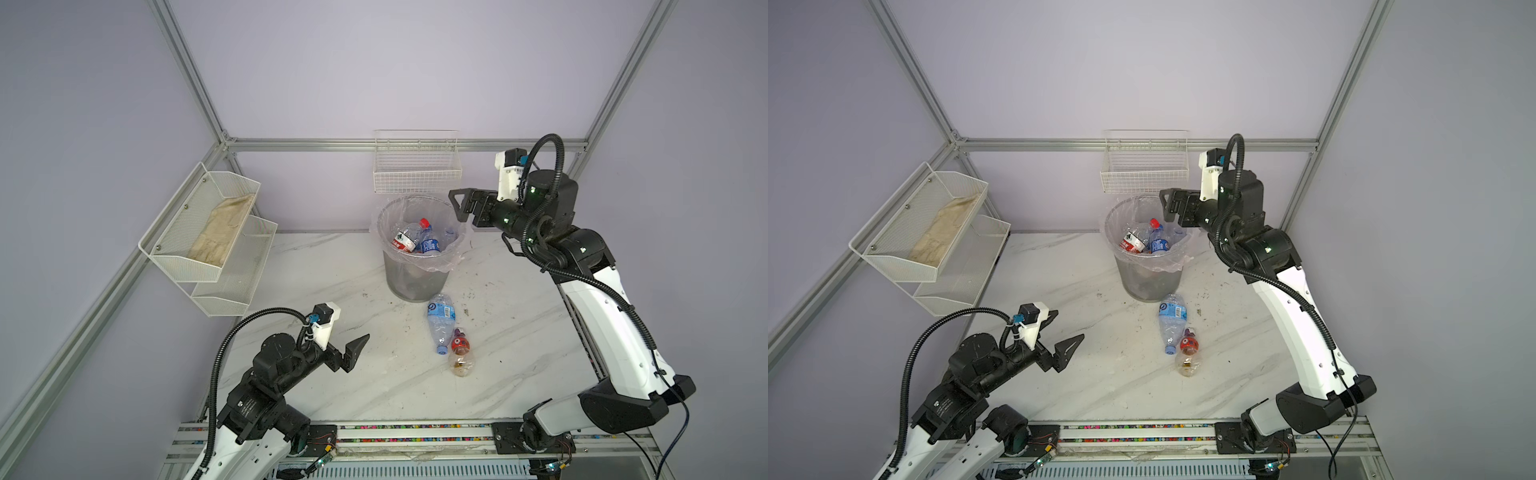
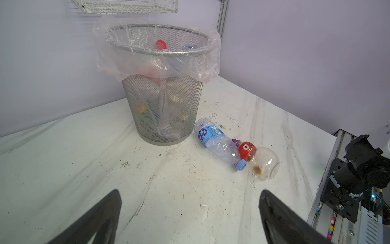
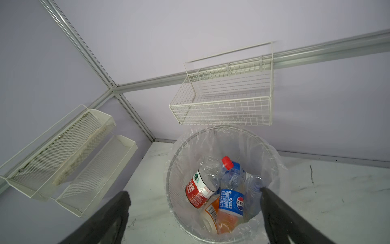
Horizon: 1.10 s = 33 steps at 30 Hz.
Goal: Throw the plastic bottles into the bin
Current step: 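Withdraw the right gripper from the wastebasket toward the purple-capped bottle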
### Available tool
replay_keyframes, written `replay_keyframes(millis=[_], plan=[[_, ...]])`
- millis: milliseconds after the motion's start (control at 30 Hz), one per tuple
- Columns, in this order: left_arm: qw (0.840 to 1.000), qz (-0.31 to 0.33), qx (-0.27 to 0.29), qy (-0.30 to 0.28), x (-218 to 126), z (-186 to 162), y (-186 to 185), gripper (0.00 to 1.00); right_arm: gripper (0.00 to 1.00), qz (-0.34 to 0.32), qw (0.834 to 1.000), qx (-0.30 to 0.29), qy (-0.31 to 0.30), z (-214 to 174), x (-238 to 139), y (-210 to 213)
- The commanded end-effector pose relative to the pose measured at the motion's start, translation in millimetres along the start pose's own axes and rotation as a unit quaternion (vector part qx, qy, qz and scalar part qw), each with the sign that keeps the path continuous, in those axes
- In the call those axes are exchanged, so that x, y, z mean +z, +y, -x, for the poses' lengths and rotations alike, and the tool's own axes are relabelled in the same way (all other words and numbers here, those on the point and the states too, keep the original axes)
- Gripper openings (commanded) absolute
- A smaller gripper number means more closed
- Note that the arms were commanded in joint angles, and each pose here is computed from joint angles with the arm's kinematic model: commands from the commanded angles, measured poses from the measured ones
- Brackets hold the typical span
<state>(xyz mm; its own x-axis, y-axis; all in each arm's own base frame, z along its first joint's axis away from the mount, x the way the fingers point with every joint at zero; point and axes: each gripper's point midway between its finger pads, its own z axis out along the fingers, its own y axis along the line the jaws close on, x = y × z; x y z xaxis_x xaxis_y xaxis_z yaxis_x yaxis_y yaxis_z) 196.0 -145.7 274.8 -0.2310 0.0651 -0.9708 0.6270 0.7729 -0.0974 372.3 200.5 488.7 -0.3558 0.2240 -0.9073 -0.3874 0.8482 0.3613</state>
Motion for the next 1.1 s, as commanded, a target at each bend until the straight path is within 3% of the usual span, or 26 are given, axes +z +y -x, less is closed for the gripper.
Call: replay_keyframes(millis=[0, 500, 1067], plan=[[1.0, 0.005, -0.012, 0.011, 7, -11, 3, 1.0, 0.98, -0.018, 1.0, 0.008, 0.007, -8, -9, -9], [1.0, 0.006, -0.012, 0.014, 7, -12, 4, 1.0, 0.98, -0.081, 0.992, 0.041, 0.084, -94, -33, -51], [1.0, 0.008, -0.013, 0.017, 8, -13, 4, 1.0, 0.98, -0.162, 0.963, 0.114, 0.184, -211, -52, -101]])
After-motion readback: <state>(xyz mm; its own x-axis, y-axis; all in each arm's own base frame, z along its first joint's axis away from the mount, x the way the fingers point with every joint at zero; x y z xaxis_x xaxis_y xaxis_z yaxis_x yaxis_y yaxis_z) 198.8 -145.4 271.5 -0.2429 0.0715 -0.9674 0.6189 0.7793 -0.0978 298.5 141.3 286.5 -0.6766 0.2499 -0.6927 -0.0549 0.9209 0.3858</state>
